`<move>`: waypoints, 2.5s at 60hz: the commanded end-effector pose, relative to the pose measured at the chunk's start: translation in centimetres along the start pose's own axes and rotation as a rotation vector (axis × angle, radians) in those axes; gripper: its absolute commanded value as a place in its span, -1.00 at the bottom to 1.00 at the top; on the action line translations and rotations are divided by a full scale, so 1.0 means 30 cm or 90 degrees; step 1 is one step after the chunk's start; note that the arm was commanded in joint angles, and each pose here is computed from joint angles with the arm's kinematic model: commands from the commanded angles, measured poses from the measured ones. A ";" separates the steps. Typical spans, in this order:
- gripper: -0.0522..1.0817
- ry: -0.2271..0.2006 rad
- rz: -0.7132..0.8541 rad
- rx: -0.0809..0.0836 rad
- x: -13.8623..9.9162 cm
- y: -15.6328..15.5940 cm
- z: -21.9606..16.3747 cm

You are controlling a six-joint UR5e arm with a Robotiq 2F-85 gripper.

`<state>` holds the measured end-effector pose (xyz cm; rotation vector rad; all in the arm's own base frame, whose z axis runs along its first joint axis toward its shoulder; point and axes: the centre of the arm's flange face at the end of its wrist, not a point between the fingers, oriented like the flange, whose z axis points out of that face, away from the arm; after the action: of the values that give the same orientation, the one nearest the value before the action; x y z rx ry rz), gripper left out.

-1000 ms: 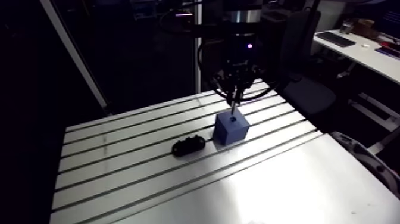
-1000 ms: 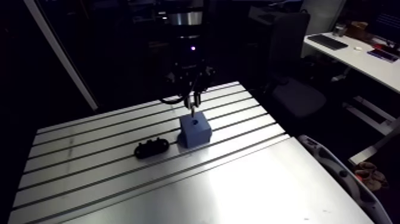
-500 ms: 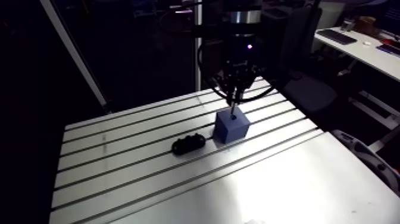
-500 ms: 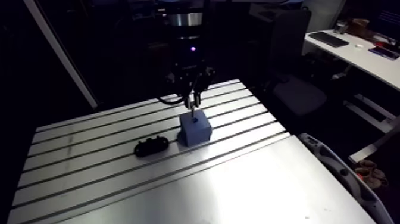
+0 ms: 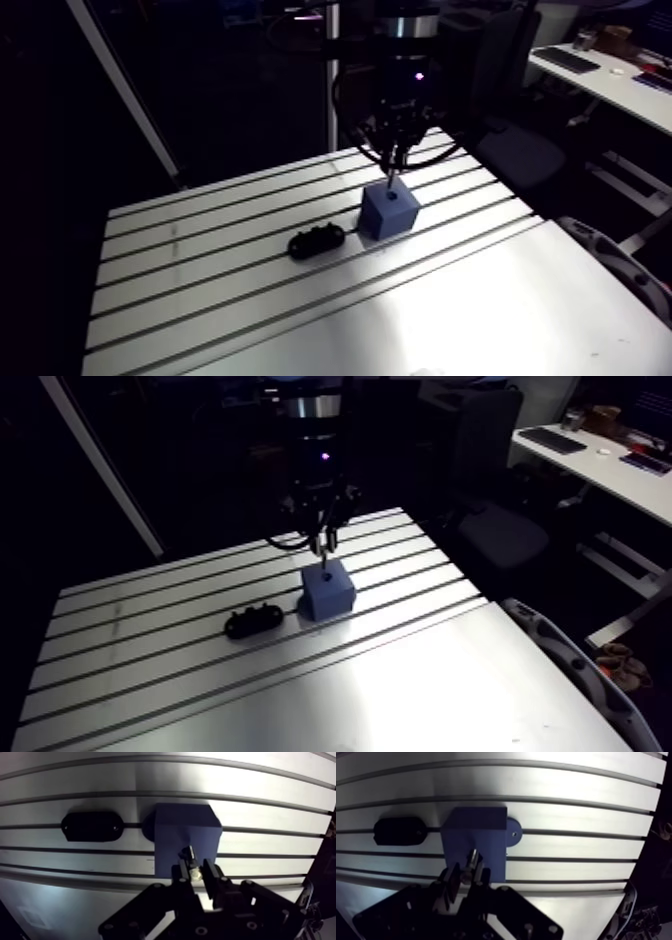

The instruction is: Pick up the M10 bolt and insert it into the hex recess until seated.

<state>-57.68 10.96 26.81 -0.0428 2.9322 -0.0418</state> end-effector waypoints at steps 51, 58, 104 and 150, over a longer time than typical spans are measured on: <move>0.98 -0.009 -0.001 0.003 -0.016 -0.005 0.013; 0.98 -0.010 -0.001 0.004 -0.015 -0.004 0.016; 0.98 -0.014 -0.001 0.005 -0.019 -0.001 0.042; 0.98 -0.016 0.000 0.007 -0.018 0.004 0.058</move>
<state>-56.78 11.05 25.31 -0.0407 2.9074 -0.0573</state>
